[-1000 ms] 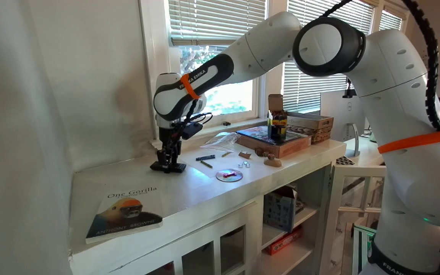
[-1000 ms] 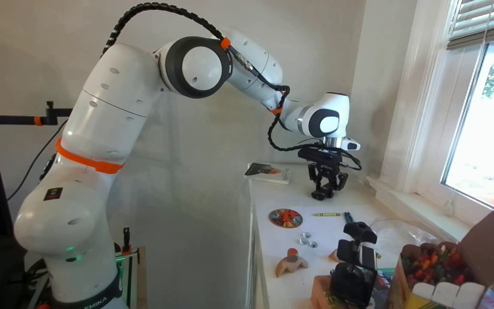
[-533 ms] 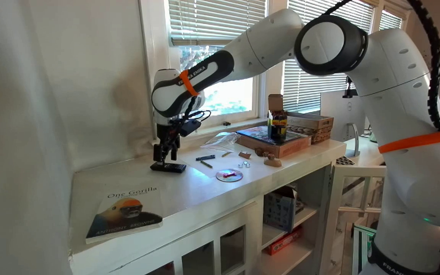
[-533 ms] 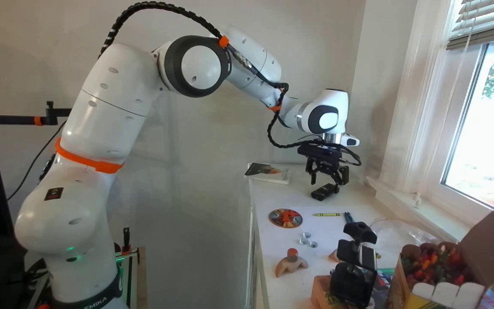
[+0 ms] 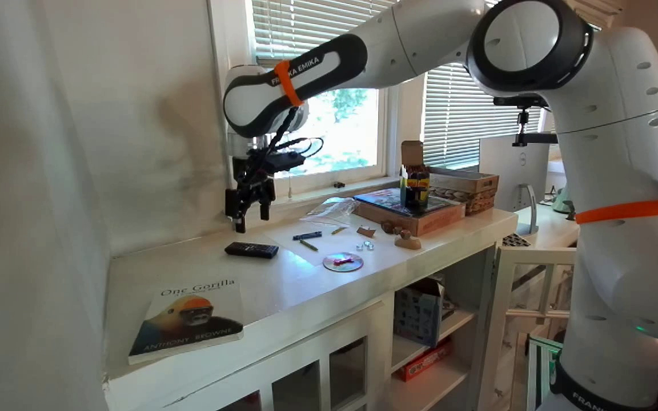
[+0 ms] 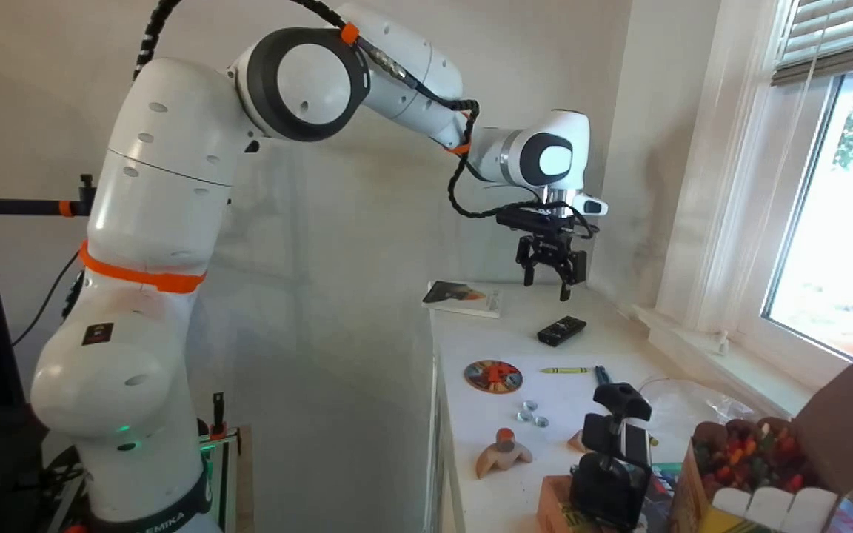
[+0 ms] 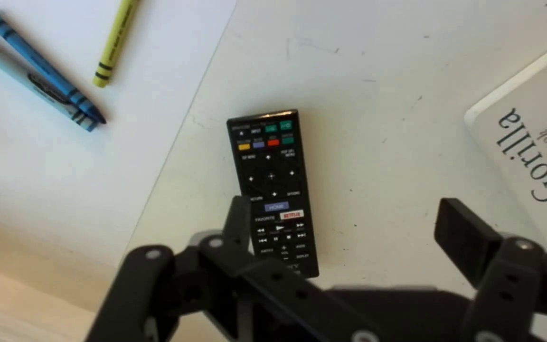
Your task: Remove the remote from the window sill
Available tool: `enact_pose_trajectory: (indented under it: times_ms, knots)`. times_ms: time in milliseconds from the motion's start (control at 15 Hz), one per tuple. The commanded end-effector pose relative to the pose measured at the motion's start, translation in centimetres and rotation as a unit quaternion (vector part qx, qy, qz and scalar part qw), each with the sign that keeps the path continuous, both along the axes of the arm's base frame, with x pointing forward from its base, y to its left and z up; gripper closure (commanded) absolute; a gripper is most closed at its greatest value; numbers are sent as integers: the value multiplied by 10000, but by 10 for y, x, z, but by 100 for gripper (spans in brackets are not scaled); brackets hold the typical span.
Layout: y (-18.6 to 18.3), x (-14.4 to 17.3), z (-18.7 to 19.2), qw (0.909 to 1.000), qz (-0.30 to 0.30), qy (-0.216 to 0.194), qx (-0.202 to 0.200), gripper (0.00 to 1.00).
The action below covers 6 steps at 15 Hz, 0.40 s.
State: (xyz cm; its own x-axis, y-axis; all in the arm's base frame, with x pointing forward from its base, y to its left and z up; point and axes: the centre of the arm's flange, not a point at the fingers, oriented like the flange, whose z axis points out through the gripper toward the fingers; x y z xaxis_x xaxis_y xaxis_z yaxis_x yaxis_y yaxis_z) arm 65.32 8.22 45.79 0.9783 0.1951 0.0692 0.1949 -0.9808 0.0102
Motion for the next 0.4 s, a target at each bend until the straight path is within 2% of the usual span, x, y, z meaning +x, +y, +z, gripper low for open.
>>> enact_pose_trajectory:
  times_ms: [0,67,133,333]
  knots:
    - [-4,-29,28,9972,-726,105,-153,0]
    - [-7,-33,34,9954,-932,178,-159,0]
    - [-5,-14,28,9983,-580,42,-54,0]
    - [-8,-22,39,9965,-825,72,-69,0]
